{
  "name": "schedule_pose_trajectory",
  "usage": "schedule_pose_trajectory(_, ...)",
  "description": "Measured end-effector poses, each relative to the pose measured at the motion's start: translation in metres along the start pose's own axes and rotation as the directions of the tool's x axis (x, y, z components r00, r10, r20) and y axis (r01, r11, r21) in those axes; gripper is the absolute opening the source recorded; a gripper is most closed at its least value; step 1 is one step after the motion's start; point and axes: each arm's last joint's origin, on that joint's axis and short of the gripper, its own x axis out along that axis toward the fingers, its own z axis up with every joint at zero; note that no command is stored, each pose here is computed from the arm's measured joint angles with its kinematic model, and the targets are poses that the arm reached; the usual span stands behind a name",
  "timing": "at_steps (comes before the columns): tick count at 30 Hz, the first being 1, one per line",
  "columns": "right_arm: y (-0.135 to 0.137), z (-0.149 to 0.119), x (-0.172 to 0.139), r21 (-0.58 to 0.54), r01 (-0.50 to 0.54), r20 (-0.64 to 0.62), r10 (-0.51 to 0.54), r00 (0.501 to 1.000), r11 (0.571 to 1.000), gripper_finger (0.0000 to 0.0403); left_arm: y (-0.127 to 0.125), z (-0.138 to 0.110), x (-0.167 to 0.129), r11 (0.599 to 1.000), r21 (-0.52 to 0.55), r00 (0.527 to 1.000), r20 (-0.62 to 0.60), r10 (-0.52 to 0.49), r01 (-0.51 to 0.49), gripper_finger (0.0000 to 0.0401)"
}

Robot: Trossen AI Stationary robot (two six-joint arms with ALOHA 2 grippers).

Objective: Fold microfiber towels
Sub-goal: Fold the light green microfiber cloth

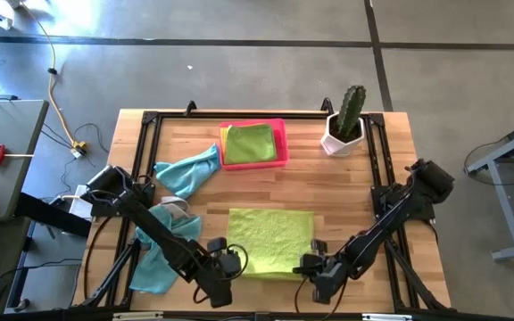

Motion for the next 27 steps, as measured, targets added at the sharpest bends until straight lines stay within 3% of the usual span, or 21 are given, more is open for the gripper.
schedule_pose_trajectory(4,0.001,0.0,0.0,-0.007,-0.007,0.005,0.007,1.0,1.0,0.0,0.003,0.003,0.002,0.998,0.048,0.998,-0.054,-0.044,0.047,0.0)
schedule_pose_trajectory(7,-0.008,0.003,0.002,0.001,0.04,-0.02,-0.04,0.999,0.999,0.0,0.013,0.01,0.005,0.996,0.084,0.998,-0.062,-0.022,0.027,0.0)
schedule_pose_trajectory(14,-0.036,0.013,0.005,-0.029,0.2,-0.049,-0.201,0.978,0.979,0.0,0.057,0.029,0.011,0.975,0.153,0.977,-0.111,0.18,-0.162,0.0)
schedule_pose_trajectory(18,-0.049,0.021,0.006,-0.043,0.241,-0.051,-0.243,0.969,0.97,0.0005,0.076,0.035,0.013,0.961,0.165,0.956,-0.162,0.246,-0.22,0.0)
schedule_pose_trajectory(27,-0.069,0.029,0.007,-0.062,0.333,-0.068,-0.336,0.939,0.941,0.0081,0.095,0.047,0.016,0.905,0.379,0.946,-0.173,0.275,-0.194,0.0)
